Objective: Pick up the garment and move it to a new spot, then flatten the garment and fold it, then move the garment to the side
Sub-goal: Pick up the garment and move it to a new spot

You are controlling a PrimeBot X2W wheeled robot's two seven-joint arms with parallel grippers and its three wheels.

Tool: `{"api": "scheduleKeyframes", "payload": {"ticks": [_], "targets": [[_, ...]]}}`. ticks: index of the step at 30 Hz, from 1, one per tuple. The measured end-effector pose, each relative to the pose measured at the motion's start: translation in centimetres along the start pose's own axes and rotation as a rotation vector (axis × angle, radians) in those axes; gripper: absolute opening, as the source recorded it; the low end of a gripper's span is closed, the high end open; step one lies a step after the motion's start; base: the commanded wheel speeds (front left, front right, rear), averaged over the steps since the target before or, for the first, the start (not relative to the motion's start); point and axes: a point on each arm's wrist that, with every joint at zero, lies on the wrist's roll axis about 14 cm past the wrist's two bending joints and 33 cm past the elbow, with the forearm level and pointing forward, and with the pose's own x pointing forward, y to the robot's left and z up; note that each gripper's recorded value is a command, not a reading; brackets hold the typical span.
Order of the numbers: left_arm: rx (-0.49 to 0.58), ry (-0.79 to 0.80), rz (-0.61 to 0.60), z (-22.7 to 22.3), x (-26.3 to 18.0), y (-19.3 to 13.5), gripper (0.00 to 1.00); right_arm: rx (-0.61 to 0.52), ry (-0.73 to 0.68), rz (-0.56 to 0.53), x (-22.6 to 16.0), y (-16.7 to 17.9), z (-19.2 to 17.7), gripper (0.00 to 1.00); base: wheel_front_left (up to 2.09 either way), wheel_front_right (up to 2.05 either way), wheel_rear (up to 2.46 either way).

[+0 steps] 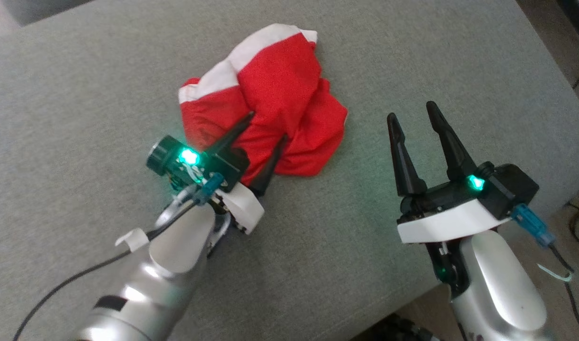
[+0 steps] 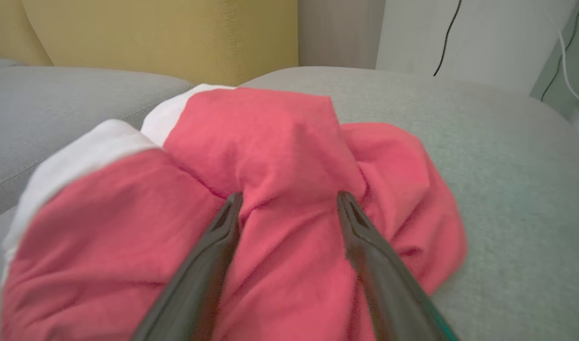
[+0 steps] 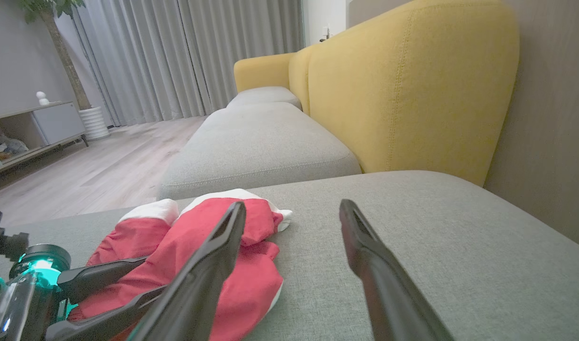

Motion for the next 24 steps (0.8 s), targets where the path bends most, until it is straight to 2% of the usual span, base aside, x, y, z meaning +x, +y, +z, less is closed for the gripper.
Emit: {"api": "scheduleKeyframes", "payload": {"ticks": [4, 8, 13, 18, 21, 24], "targets": [[-0.024, -0.050, 0.023, 1.9, -1.2, -0.5, 1.00, -0.004, -0.022, 0.026, -0.1, 0.9, 0.7, 1.00, 0.00, 0.00, 0.00], [-0.065, -0.183, 0.133, 5.8, -3.8, -0.3, 1.00, -0.001, -0.023, 0.053, -0.9, 1.9, 0.6, 1.00, 0.00, 0.00, 0.00], [-0.115, -0.254, 0.428, 6.5, -11.1, 2.2, 1.00, 0.015, -0.022, 0.079, -2.5, 3.0, 0.3, 1.00, 0.00, 0.00, 0.00], [-0.185, -0.223, 0.766, 3.3, -21.6, 4.1, 1.00, 0.034, 0.008, 0.115, -4.3, 4.5, -0.9, 1.00, 0.00, 0.00, 0.00], [-0.217, -0.189, 0.890, 1.2, -26.3, 3.9, 1.00, 0.039, 0.014, 0.160, -4.4, 5.9, -1.2, 1.00, 0.00, 0.00, 0.00], [-0.225, -0.197, 0.951, 0.9, -28.9, 3.6, 1.00, 0.038, 0.004, 0.208, -4.1, 7.4, -0.9, 1.00, 0.00, 0.00, 0.00]]}}
